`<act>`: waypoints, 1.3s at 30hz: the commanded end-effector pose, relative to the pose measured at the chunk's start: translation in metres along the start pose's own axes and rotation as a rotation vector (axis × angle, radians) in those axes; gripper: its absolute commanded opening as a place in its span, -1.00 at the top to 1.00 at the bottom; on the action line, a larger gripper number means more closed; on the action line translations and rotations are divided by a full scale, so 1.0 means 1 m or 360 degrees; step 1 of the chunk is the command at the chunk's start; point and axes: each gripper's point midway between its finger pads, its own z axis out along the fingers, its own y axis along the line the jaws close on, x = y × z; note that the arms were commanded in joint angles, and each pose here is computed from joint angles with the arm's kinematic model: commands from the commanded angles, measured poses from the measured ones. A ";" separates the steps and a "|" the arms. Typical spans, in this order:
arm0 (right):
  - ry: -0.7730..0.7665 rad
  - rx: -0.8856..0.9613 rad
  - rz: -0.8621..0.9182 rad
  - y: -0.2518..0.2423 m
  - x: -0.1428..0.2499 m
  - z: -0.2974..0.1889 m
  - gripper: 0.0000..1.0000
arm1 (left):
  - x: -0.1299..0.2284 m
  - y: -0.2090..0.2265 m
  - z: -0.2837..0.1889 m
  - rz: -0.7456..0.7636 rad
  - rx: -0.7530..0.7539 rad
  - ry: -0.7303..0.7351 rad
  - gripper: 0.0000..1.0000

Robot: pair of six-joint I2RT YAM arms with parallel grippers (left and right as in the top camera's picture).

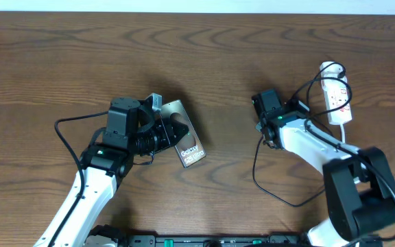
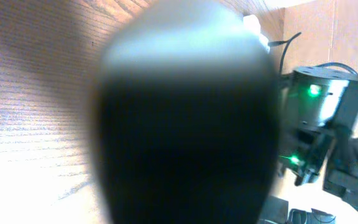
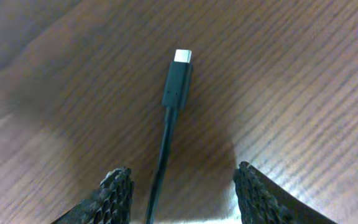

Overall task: Plug charger to phone and switch on socket
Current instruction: 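Move the right gripper to the black charger cable near the power strip, then grasp the cable's USB-C plug with the right gripper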

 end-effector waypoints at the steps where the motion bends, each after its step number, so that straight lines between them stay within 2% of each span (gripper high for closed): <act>1: -0.0068 0.0076 -0.0009 -0.004 -0.006 0.010 -0.04 | -0.003 -0.009 -0.003 0.0040 0.0046 -0.0002 0.85; 4: -0.0054 0.0100 -0.0022 -0.004 0.000 0.021 -0.04 | -0.003 -0.008 -0.003 0.0040 0.0046 -0.0001 0.85; 7: -0.0043 0.0108 -0.0042 -0.002 0.005 0.032 0.10 | -0.003 -0.008 -0.003 0.0040 0.0046 -0.0001 0.85; 14: 0.0130 0.0049 -0.0132 0.005 0.030 0.041 0.66 | -0.003 -0.009 -0.003 0.0040 0.0046 -0.0001 0.85; 15: 0.0177 0.0017 -0.0169 0.009 0.038 0.039 0.90 | -0.003 -0.009 -0.003 0.0040 0.0046 -0.0001 0.85; 16: 0.0212 -0.0022 -0.0218 0.014 0.043 0.038 0.98 | -0.003 -0.009 -0.003 0.0040 0.0046 -0.0001 0.85; 22: 0.0466 -0.0497 -0.0967 0.062 0.099 0.014 0.98 | -0.003 -0.009 -0.003 0.0040 0.0046 0.0000 0.85; 25: 0.0631 -0.0646 -0.1176 0.069 0.136 -0.005 0.98 | -0.003 -0.008 -0.003 0.0039 0.0046 0.0000 0.85; 30: 0.0659 -0.0624 -0.1309 0.066 0.160 -0.017 0.98 | 0.001 -0.005 -0.003 0.0018 0.0028 0.0019 0.85; 35: 0.0746 -0.0727 -0.1273 0.074 0.157 -0.041 0.98 | 0.001 -0.005 -0.003 0.0019 0.0028 0.0020 0.85; 39: 0.0761 -0.0877 -0.1208 0.080 0.139 -0.071 0.98 | 0.003 -0.011 -0.004 0.0053 0.0090 0.0055 0.85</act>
